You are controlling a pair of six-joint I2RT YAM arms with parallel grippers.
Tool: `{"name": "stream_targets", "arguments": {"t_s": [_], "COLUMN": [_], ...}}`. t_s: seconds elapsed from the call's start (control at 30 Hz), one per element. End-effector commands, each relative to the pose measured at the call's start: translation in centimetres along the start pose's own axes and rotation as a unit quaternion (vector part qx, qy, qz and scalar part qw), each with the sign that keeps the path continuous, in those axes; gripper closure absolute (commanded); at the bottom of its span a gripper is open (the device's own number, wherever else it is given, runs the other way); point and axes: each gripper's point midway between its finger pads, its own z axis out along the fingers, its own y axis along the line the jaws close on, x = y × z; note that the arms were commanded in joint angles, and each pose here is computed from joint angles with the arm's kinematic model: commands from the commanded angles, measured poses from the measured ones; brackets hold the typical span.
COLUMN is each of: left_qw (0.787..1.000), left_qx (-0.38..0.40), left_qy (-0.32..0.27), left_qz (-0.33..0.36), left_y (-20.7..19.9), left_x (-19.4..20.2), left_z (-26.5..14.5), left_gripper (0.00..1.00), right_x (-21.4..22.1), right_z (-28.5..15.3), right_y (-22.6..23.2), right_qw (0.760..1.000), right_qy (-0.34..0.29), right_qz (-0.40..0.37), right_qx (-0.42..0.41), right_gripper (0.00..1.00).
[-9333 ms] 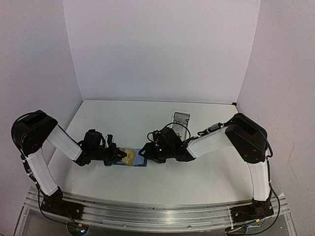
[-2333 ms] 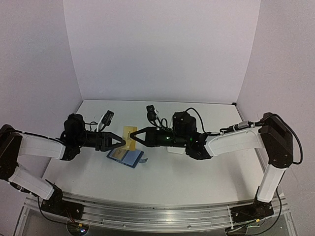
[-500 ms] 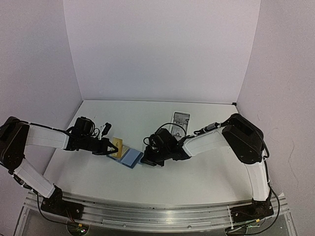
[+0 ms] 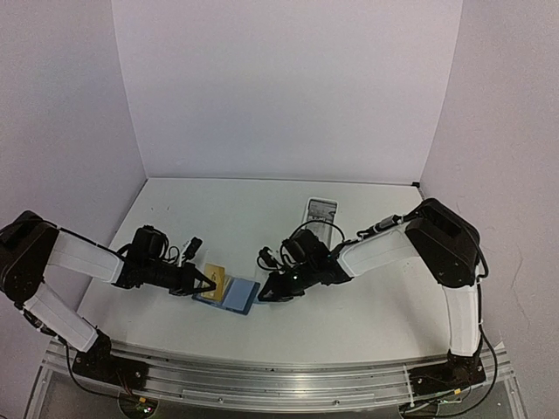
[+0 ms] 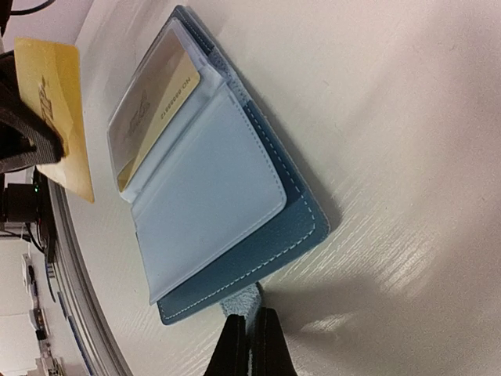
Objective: Put the credit cards into the card holder
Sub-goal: Insert the credit card into the card holder.
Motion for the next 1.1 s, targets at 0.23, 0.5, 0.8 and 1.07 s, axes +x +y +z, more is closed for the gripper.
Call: {"name": "stream_targets", "arguments": {"t_s": [0.23, 0.5, 0.8, 1.07], "left_qw": [0.997, 0.998, 0.998, 0.999], "left_qx": [0.029, 0.03, 0.028, 0.002], "left_qy": [-0.065, -0.045, -0.036, -0.013], "left_qz": [0.034, 0.045, 0.051, 0.039], "left_y": [-1.8, -0.5, 0.2, 2.0], "left_x": [-3.0, -2.9, -2.5, 0.3], "left_z": [1.4, 3.2, 4.1, 4.4], "left_gripper": [1.0, 1.0, 1.0, 1.0], "right_x": [-0.8, -0.8, -0.9, -1.1], "right_z": [-0.4, -0.3, -0.1, -0.1], "right_y": [-0.6, -0.7, -0.5, -0.5], "right_qw": [0.996, 0.995, 0.995, 0.994], "right_qy": [0.016, 0.017, 0.017, 0.014], "right_qz": [-0.088, -0.098, -0.101, -0.106], "right_qx": [-0.014, -0.015, -0.02, -0.019], "right_gripper": [1.0, 1.0, 1.0, 1.0]}}
